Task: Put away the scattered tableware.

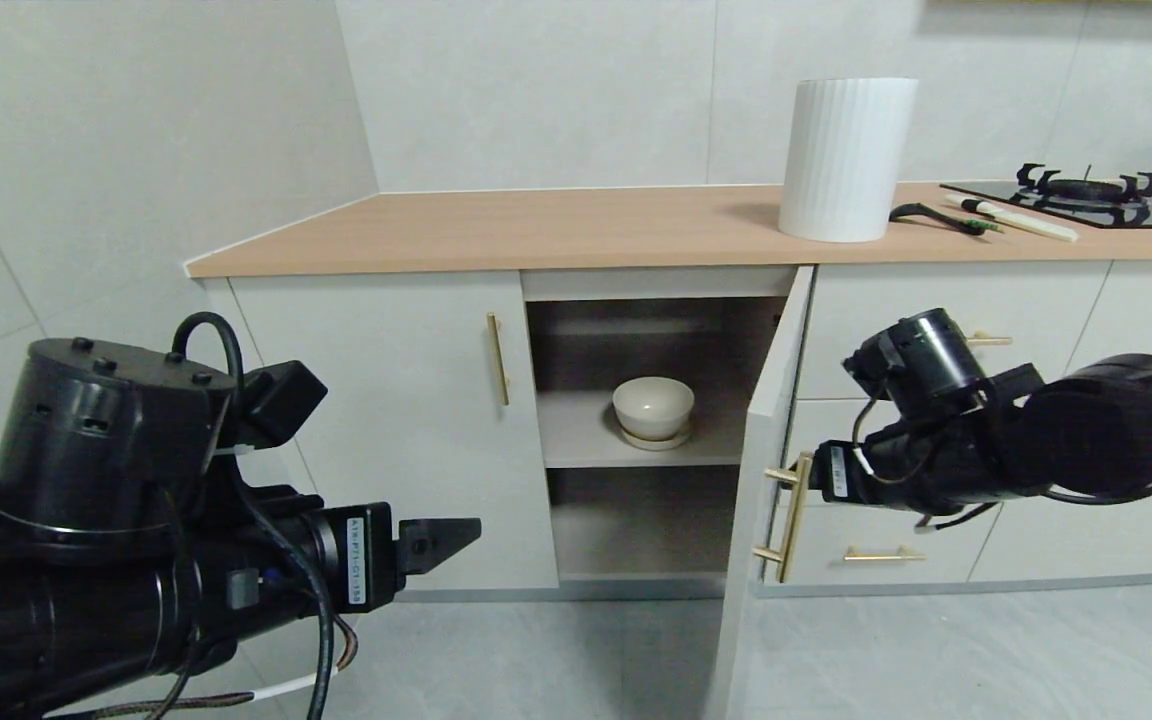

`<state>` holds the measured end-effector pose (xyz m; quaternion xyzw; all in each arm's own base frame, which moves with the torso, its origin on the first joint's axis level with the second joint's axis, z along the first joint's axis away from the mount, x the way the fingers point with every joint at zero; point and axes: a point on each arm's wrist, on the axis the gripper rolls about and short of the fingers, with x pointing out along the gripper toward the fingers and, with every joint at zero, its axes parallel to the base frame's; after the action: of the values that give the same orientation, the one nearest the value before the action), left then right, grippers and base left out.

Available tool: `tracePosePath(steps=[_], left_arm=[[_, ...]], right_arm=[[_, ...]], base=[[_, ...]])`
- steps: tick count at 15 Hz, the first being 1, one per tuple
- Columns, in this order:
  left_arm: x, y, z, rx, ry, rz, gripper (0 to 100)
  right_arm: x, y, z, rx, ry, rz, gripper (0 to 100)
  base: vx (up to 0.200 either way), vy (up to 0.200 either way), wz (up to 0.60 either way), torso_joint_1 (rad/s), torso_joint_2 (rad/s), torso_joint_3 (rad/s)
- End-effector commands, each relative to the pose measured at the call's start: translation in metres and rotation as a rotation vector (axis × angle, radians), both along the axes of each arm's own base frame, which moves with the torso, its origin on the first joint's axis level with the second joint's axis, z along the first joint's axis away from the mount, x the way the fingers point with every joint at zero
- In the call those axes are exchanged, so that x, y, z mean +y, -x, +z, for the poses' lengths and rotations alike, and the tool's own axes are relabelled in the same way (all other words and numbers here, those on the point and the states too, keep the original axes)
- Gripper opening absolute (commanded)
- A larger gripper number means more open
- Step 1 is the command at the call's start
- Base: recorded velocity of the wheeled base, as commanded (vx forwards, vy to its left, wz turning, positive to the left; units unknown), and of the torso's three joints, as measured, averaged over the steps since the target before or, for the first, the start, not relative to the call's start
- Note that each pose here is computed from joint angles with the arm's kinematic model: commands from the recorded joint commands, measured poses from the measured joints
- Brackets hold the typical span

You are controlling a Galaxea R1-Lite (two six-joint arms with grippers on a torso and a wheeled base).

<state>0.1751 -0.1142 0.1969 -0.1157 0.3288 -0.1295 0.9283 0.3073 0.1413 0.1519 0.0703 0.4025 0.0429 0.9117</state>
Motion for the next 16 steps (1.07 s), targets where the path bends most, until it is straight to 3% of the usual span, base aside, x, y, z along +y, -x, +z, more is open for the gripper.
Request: tracePosePath(steps=[1,11,16], left_arm=[[0.000,0.000,0.000,-0.001,0.001,0.000,100],[-0.001,0.000,-0.002,0.006,-0.010,-0.004,100],[0.000,0.000,-0.003,0.009,-0.012,-0.005,100]], right_arm=[[0.019,-0.026,-0.022,0.043,-0.014,0.039,100],[0.045,-0.053,-0.043,-0.067,-0.165,0.016,100],[0.055,-0.056,-0.050,-0.086,-0.215,0.002,100]], base=[[0.000,0.000,0.00,0.000,0.00,0.000],[0.000,0.000,0.00,0.000,0.00,0.000],[0.200,0.000,0.00,0.000,0.00,0.003]])
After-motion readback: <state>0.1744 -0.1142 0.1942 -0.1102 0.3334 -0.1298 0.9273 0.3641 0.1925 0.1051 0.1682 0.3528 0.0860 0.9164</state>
